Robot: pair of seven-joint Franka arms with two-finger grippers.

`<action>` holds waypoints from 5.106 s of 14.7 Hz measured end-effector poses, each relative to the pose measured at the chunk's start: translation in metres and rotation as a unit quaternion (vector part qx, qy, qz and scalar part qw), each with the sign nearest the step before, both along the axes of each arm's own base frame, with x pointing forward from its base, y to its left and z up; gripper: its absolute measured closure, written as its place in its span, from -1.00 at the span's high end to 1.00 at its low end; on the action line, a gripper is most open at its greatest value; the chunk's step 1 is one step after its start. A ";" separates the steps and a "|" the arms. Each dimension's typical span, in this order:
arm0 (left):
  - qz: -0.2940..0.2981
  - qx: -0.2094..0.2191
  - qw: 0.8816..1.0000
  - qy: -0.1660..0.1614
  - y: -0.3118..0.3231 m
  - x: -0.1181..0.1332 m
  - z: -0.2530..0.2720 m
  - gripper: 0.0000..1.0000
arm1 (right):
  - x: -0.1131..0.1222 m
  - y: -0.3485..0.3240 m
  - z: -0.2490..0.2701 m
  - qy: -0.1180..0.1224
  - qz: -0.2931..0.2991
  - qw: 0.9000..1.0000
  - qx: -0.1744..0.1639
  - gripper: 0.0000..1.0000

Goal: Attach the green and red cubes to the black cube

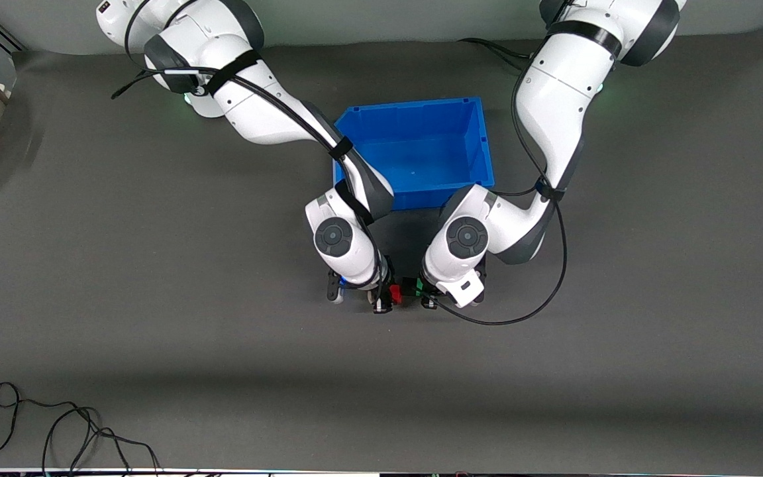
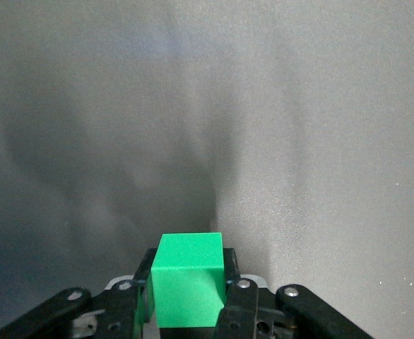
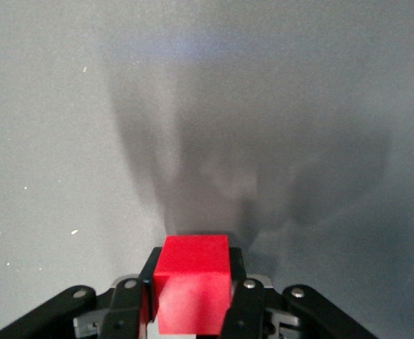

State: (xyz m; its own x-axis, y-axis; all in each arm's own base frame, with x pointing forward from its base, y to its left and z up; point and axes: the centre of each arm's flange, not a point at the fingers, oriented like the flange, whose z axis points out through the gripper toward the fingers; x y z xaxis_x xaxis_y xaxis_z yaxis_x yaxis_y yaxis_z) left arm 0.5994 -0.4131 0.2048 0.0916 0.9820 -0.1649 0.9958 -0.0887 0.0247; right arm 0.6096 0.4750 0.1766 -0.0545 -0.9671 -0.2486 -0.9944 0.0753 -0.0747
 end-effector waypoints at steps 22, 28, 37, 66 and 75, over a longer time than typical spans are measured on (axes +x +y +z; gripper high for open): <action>0.053 -0.005 0.999 0.001 0.002 0.015 -0.008 -0.21 | 0.004 -0.004 -0.010 -0.018 0.022 1.000 0.000 -0.22; 0.053 -0.005 0.999 0.003 0.002 0.015 -0.012 -0.13 | 0.004 -0.004 -0.010 -0.018 0.022 1.000 0.000 -0.15; -0.023 0.010 1.000 -0.014 0.057 0.056 0.058 1.00 | 0.012 0.000 0.008 -0.034 0.024 0.999 0.010 1.00; -0.654 0.090 0.748 -0.068 0.433 -0.048 0.385 1.00 | 0.013 -0.424 0.385 0.037 0.672 0.738 -0.043 1.00; -0.667 0.072 0.740 -0.044 0.428 -0.025 0.402 1.00 | -0.007 -0.431 0.389 -0.036 0.708 0.697 -0.111 1.00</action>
